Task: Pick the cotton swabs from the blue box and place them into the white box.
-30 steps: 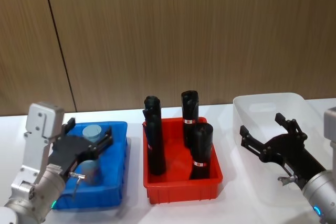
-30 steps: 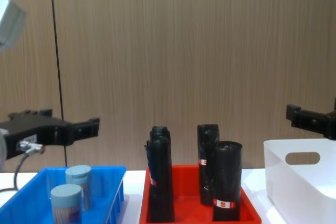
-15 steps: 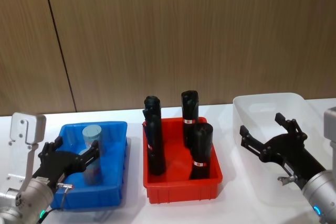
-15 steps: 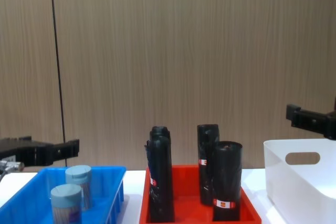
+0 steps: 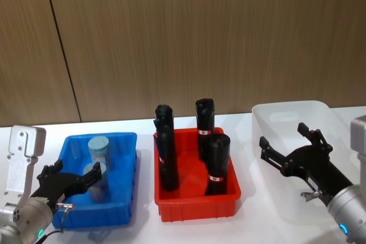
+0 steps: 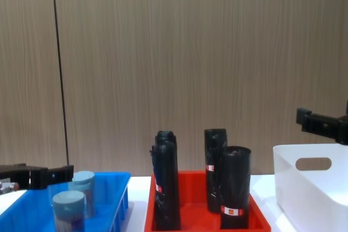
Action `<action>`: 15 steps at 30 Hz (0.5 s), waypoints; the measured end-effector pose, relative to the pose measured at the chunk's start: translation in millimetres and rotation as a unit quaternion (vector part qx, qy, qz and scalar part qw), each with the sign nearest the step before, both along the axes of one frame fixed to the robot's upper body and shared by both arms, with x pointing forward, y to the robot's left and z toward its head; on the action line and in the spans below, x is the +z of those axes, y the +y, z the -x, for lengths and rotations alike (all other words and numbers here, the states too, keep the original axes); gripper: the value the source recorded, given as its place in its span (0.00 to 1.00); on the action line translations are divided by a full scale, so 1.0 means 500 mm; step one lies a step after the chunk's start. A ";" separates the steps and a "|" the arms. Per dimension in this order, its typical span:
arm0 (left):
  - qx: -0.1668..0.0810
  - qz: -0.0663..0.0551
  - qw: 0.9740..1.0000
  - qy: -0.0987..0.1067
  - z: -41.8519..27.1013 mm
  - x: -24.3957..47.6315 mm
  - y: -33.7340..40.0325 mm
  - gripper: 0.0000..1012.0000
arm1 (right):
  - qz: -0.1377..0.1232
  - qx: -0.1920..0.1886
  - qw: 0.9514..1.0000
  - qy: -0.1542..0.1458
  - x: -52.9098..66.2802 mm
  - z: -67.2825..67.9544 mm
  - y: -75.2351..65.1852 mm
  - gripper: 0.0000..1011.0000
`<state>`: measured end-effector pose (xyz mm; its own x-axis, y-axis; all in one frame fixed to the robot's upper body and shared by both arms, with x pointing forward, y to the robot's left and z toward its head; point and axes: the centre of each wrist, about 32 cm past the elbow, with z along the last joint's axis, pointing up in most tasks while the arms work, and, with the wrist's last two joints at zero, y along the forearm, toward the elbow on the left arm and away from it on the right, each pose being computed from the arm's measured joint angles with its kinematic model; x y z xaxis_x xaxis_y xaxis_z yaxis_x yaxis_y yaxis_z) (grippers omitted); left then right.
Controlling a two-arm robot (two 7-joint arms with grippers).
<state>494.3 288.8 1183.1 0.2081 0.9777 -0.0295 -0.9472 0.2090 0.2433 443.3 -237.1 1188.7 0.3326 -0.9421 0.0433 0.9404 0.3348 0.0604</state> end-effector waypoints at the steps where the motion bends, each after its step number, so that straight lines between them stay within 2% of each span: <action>1: -0.001 0.000 1.000 0.005 -0.005 0.000 0.002 0.99 | 0.000 0.000 1.000 0.000 0.000 0.000 0.000 0.99; 7: -0.003 -0.001 1.000 0.023 -0.020 -0.003 0.010 0.99 | 0.000 0.000 1.000 0.000 0.000 0.000 0.000 0.99; 15: -0.016 -0.001 0.999 0.049 -0.049 -0.007 0.021 0.99 | 0.000 0.000 1.000 0.000 0.000 0.000 0.000 0.99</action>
